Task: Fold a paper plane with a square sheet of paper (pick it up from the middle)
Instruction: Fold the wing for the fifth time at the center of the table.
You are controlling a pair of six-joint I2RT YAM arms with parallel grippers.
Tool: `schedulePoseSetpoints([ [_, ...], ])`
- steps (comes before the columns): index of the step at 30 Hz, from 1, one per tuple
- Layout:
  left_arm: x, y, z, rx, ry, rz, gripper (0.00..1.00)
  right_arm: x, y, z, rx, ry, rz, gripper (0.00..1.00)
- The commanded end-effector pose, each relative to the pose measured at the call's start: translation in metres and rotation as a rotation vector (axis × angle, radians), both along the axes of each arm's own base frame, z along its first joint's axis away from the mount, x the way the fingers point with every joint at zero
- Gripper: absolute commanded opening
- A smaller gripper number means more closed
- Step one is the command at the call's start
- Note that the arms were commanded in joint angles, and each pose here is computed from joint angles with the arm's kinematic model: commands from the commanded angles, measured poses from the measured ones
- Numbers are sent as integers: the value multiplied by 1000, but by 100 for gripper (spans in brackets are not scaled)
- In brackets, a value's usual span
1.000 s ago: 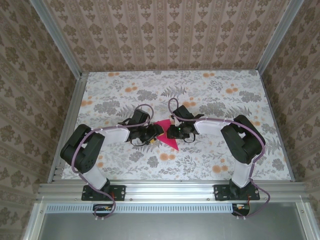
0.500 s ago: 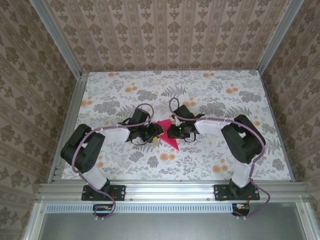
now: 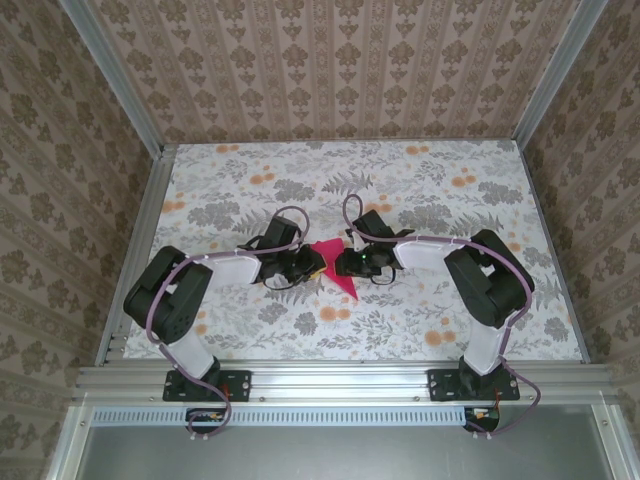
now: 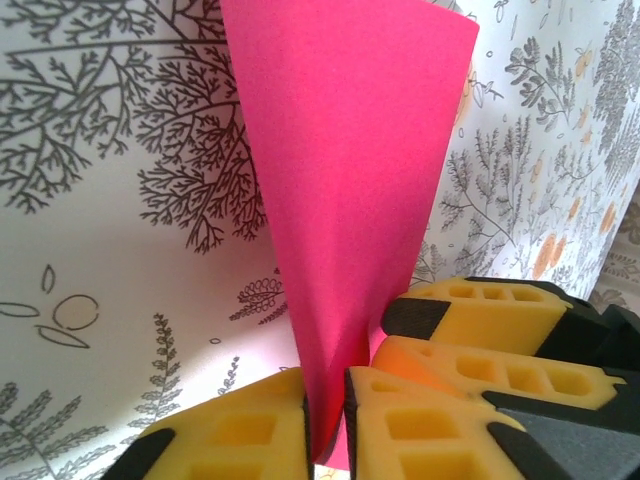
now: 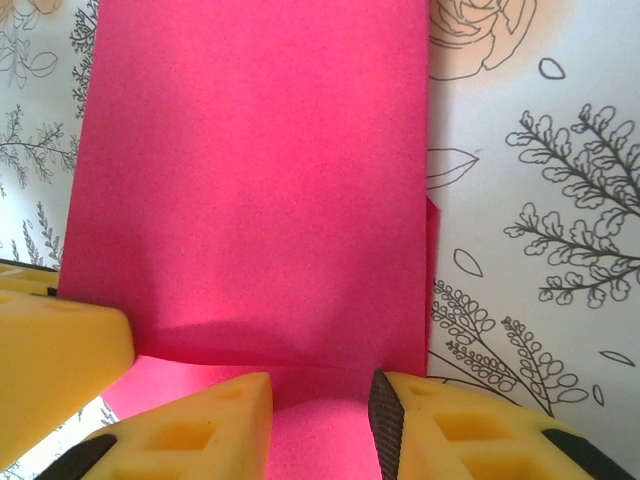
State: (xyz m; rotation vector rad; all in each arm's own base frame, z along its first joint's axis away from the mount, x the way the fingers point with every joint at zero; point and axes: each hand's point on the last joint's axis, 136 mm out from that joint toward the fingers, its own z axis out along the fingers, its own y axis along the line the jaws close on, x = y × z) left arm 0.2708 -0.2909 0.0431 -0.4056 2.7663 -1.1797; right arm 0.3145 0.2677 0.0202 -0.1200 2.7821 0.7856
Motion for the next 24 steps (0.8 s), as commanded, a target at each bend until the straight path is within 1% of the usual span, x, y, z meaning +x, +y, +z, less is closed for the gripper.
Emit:
schedulePoseSetpoints([
  [1, -1, -4, -1, 6, -16, -27, 12, -4, -12, -6, -34, -11, 7, 36],
  [6, -3, -2, -1, 31, -24, -29, 7, 4, -13, 31, 10, -175, 22, 47],
  [11, -4, -3, 4, 48, -23, -27, 6, -1, -16, 53, -22, -355, 104, 54],
  [14, -4, -2, 8, 60, -16, -24, 5, -11, -15, 57, -73, -497, 168, 56],
  [17, -4, -1, 13, 78, -12, -25, 5, -18, -9, 59, -87, -617, 216, 59],
  [22, -8, 5, 19, 87, -11, -18, 5, -23, 3, 54, -99, -715, 303, 60],
  [24, -10, 6, 21, 84, -14, -19, 5, -29, 15, 54, -81, -781, 373, 60],
])
